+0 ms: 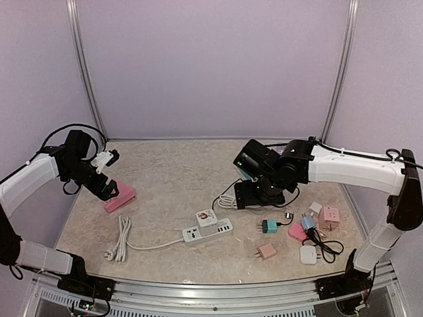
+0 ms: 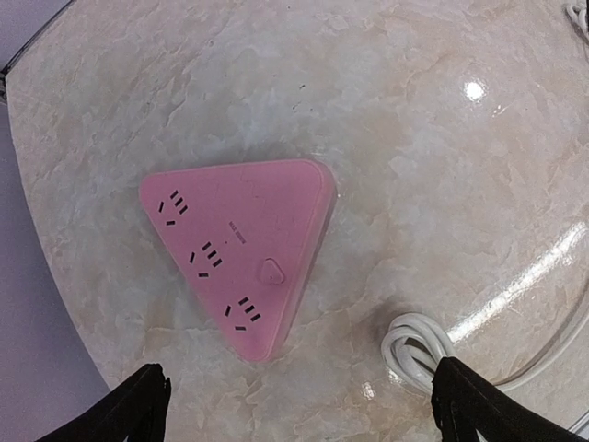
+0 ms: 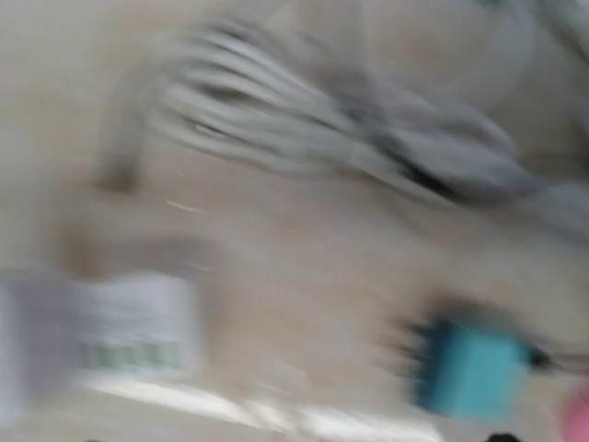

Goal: Insert the plug
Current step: Adjust the socket at the center of the board.

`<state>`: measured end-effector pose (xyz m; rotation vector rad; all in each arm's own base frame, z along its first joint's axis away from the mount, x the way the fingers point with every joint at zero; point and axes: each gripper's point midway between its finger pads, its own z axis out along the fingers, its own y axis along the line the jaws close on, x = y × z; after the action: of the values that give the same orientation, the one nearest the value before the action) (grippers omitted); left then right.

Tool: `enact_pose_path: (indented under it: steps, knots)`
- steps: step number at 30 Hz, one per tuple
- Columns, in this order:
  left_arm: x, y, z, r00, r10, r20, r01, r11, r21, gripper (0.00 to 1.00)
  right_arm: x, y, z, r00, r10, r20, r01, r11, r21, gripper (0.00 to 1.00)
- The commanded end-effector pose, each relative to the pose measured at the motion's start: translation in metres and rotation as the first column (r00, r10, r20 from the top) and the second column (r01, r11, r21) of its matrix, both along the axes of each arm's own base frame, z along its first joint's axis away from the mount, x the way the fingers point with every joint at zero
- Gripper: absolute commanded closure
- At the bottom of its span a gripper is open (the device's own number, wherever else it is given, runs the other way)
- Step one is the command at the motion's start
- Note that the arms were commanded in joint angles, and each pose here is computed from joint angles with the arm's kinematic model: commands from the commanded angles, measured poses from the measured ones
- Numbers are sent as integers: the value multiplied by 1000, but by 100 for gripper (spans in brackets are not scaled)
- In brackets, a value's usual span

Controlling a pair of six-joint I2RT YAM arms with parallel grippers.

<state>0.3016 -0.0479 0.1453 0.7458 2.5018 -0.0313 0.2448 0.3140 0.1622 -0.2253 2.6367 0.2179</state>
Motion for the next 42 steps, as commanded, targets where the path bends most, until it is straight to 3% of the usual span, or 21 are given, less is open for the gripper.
enact_pose_path:
  steps: [1, 6, 13, 21, 29, 32, 36, 42]
  knots:
    - [1, 2, 11, 999, 4, 32, -4, 1000, -12, 2, -41, -69, -66, 963, -160, -218, 134, 982, -131, 12]
    - [2, 0, 11, 999, 8, 31, -7, 1000, -30, 2, -66, -83, -94, 936, -179, -304, 155, 982, -104, 15]
    - [2, 1, 11, 999, 12, 35, -11, 1000, -26, 2, -62, -86, -97, 912, -261, -317, 260, 965, -45, 12]
    - [1, 2, 8, 999, 12, 42, -11, 1000, -23, 2, -50, -84, -91, 845, -429, -320, 502, 842, 198, 17]
    - [-6, -5, 0, 1000, -19, 7, 19, 998, -54, 3, -52, -111, -97, 819, -488, -302, 549, 819, 165, 17]
    - [-24, -21, -13, 992, -115, -52, 111, 991, -75, 4, -47, -112, -93, 833, -478, -278, 530, 834, 153, 17]
    - [-66, -58, -48, 928, -338, -158, 343, 939, 6, 6, -38, -111, -87, 855, -452, -253, 494, 859, 136, 17]
    - [-121, -100, -89, 738, -637, -222, 671, 727, 144, 6, -23, -111, -80, 885, -416, -210, 441, 894, 85, 17]
